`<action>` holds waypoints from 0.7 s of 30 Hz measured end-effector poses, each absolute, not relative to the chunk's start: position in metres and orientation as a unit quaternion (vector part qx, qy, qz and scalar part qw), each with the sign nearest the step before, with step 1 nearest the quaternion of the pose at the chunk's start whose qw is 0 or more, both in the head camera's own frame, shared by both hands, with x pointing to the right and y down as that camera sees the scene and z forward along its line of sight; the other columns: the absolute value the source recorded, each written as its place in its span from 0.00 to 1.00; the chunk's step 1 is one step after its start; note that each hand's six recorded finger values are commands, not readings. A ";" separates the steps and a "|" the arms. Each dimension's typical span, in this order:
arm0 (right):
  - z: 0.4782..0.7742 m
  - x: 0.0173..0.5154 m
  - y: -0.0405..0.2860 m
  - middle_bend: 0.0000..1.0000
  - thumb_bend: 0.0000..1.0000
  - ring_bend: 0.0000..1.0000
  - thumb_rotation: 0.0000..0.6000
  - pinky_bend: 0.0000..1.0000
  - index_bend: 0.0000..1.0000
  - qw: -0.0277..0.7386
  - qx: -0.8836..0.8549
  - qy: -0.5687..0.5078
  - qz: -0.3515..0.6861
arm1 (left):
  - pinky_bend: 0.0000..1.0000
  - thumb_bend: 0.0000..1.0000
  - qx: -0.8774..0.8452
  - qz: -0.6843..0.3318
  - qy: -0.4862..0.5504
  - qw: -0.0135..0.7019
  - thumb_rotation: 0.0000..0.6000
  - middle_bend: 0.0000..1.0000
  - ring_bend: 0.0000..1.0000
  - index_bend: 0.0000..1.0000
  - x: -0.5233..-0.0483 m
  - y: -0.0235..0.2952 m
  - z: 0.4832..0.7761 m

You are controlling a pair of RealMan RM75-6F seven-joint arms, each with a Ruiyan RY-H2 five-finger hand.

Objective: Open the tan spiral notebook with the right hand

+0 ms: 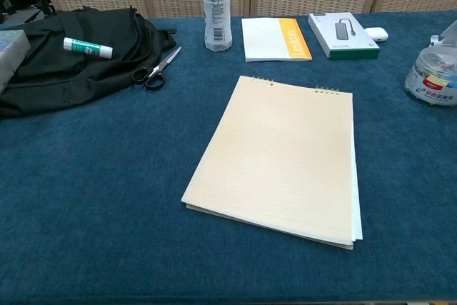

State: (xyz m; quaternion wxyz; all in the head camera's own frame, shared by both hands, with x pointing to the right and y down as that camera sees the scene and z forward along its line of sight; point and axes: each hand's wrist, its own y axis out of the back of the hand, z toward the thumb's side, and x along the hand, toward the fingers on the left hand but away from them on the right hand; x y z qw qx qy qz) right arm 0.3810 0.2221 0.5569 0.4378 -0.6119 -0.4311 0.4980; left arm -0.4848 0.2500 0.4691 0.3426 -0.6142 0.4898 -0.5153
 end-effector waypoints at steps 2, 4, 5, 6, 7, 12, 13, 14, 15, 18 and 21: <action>0.557 0.381 0.223 0.00 0.00 0.00 1.00 0.00 0.10 0.438 -0.613 -0.430 0.497 | 0.00 0.00 -0.615 -0.515 0.490 0.342 1.00 0.00 0.00 0.00 -0.485 0.250 0.469; 0.556 0.380 0.223 0.00 0.00 0.00 1.00 0.00 0.10 0.438 -0.614 -0.430 0.497 | 0.00 0.00 -0.615 -0.514 0.491 0.342 1.00 0.00 0.00 0.00 -0.485 0.250 0.468; 0.556 0.380 0.223 0.00 0.00 0.00 1.00 0.00 0.10 0.438 -0.614 -0.430 0.496 | 0.00 0.00 -0.615 -0.514 0.491 0.342 1.00 0.00 0.00 0.00 -0.485 0.250 0.468; 0.556 0.380 0.223 0.00 0.00 0.00 1.00 0.00 0.10 0.437 -0.615 -0.430 0.496 | 0.00 0.00 -0.615 -0.514 0.491 0.342 1.00 0.00 0.00 0.00 -0.485 0.251 0.468; 0.556 0.379 0.224 0.00 0.00 0.00 1.00 0.00 0.10 0.437 -0.616 -0.430 0.496 | 0.00 0.00 -0.615 -0.514 0.490 0.343 1.00 0.00 0.00 0.00 -0.485 0.251 0.468; 0.557 0.377 0.225 0.00 0.00 0.00 1.00 0.00 0.10 0.436 -0.620 -0.426 0.494 | 0.00 0.00 -0.616 -0.515 0.489 0.341 1.00 0.00 0.00 0.00 -0.485 0.250 0.469; 0.557 0.376 0.226 0.00 0.00 0.00 1.00 0.00 0.10 0.435 -0.622 -0.425 0.494 | 0.00 0.00 -0.616 -0.514 0.490 0.341 1.00 0.00 0.00 0.00 -0.485 0.250 0.469; 0.558 0.375 0.226 0.00 0.00 0.00 1.00 0.00 0.10 0.433 -0.625 -0.423 0.493 | 0.00 0.00 -0.616 -0.514 0.490 0.341 1.00 0.00 0.00 0.00 -0.485 0.250 0.469; 0.558 0.375 0.227 0.00 0.00 0.00 1.00 0.00 0.10 0.432 -0.627 -0.421 0.493 | 0.00 0.00 -0.616 -0.514 0.489 0.341 1.00 0.00 0.00 0.00 -0.485 0.250 0.469; 0.560 0.372 0.228 0.00 0.00 0.00 1.00 0.00 0.11 0.428 -0.639 -0.414 0.487 | 0.00 0.00 -0.617 -0.514 0.489 0.340 1.00 0.00 0.00 0.00 -0.485 0.250 0.469; 0.565 0.367 0.229 0.00 0.00 0.00 1.00 0.00 0.16 0.426 -0.656 -0.399 0.478 | 0.00 0.00 -0.618 -0.512 0.490 0.340 1.00 0.00 0.00 0.00 -0.485 0.250 0.468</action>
